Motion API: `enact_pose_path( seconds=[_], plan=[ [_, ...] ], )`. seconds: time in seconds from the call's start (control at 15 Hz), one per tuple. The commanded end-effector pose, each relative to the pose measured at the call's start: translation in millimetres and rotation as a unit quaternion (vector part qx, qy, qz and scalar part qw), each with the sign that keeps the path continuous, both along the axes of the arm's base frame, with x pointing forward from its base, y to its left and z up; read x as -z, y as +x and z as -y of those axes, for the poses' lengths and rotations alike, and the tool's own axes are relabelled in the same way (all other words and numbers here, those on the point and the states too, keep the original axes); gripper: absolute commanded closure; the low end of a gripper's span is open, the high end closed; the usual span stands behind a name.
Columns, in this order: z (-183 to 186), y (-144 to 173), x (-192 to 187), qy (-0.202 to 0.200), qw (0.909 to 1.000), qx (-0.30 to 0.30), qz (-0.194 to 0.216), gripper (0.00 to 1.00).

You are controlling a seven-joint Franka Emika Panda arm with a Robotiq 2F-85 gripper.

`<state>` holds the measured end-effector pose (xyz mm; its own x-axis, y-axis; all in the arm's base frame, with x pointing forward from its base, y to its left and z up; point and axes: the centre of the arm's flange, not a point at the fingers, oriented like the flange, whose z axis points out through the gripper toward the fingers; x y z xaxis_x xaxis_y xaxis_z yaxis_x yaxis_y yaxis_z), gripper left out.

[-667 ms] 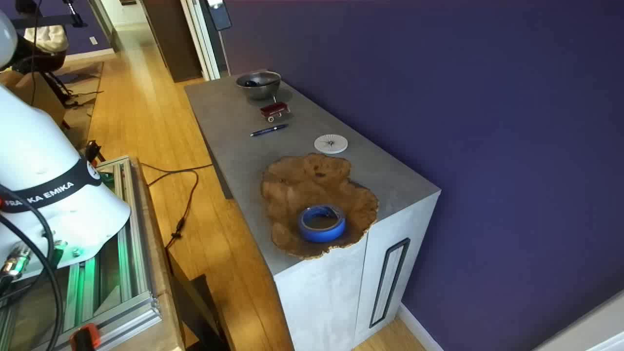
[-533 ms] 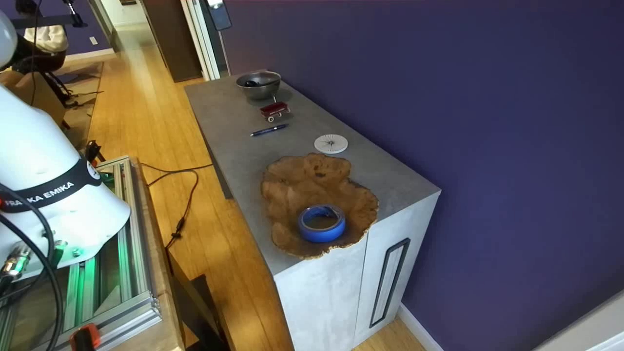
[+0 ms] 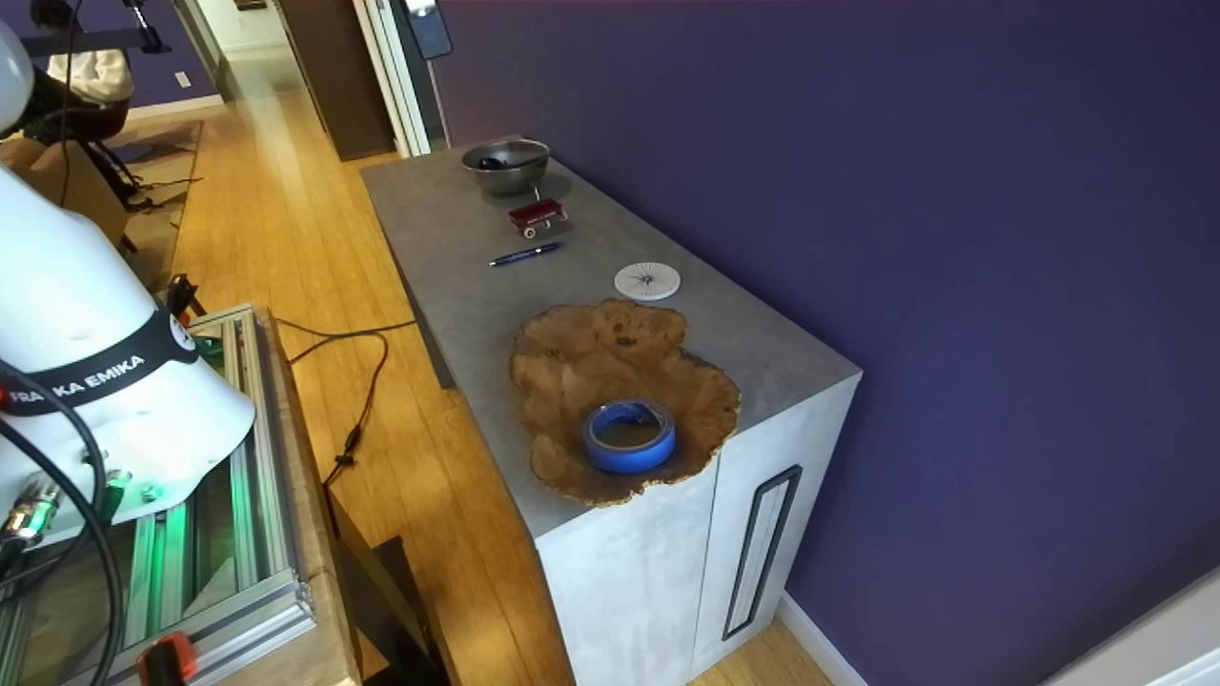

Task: Put the blue masking tape on the left side of the table

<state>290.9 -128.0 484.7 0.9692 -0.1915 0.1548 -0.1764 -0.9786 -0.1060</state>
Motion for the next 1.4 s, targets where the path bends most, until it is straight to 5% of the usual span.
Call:
enact_pose_path(
  seconds=[0.0, 0.4, 0.8, 0.87, 1.2, 1.33],
  plan=[
    [-17, 26, 26, -0.009, 0.9999, 0.006, -0.012, 0.0],
    [-41, 81, 156, -0.14, 0.9884, 0.034, -0.047, 0.0],
    [-7, 102, 281, -0.229, 0.9576, 0.072, -0.159, 0.0],
    [-21, 76, 233, -0.202, 0.9698, 0.056, -0.125, 0.0],
    [-11, 87, 267, -0.206, 0.9642, 0.067, -0.153, 0.0],
    [-16, 96, 276, -0.203, 0.9684, 0.087, -0.115, 0.0]
  ],
)
